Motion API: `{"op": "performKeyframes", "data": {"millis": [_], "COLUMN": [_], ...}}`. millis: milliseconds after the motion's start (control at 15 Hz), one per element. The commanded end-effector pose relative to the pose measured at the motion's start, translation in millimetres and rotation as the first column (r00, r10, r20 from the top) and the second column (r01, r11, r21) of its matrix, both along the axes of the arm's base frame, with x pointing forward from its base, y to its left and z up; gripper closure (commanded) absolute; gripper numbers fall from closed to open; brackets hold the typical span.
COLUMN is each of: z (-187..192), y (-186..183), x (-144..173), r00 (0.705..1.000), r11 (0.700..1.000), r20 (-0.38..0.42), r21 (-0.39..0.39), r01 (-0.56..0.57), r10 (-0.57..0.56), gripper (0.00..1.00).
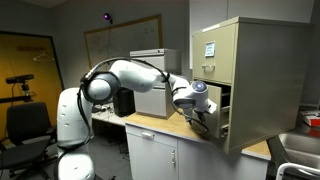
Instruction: Open the bottom drawer of the file cabinet to the right
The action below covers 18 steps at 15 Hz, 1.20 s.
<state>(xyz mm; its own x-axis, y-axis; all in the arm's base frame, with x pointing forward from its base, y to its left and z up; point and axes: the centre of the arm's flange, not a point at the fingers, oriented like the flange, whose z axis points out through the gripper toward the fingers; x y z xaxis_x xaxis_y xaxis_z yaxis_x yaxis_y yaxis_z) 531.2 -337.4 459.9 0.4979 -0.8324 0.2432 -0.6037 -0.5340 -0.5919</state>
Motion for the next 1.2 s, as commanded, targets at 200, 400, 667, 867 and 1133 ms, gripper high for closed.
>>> {"op": "performKeyframes", "data": {"millis": [200,400,667,867,1133], "z": [-27,-27,-28,-32,-30], "y": [70,91,120,145,169], "x": [-80,-104,-138,-163,-189], "r00": [0.981,0.973,0.974,0.978,0.987], "r11": [0.985,0.976,0.975,0.977,0.983], "r20": [-0.100,-0.109,-0.103,-0.094,-0.061], "r21": [-0.029,-0.052,-0.075,-0.084,-0.096], "r01": [-0.172,-0.210,-0.208,-0.194,-0.155], "r10": [0.168,0.204,0.199,0.186,0.150], "gripper": [0.96,0.96,0.97,0.97,0.57]}}
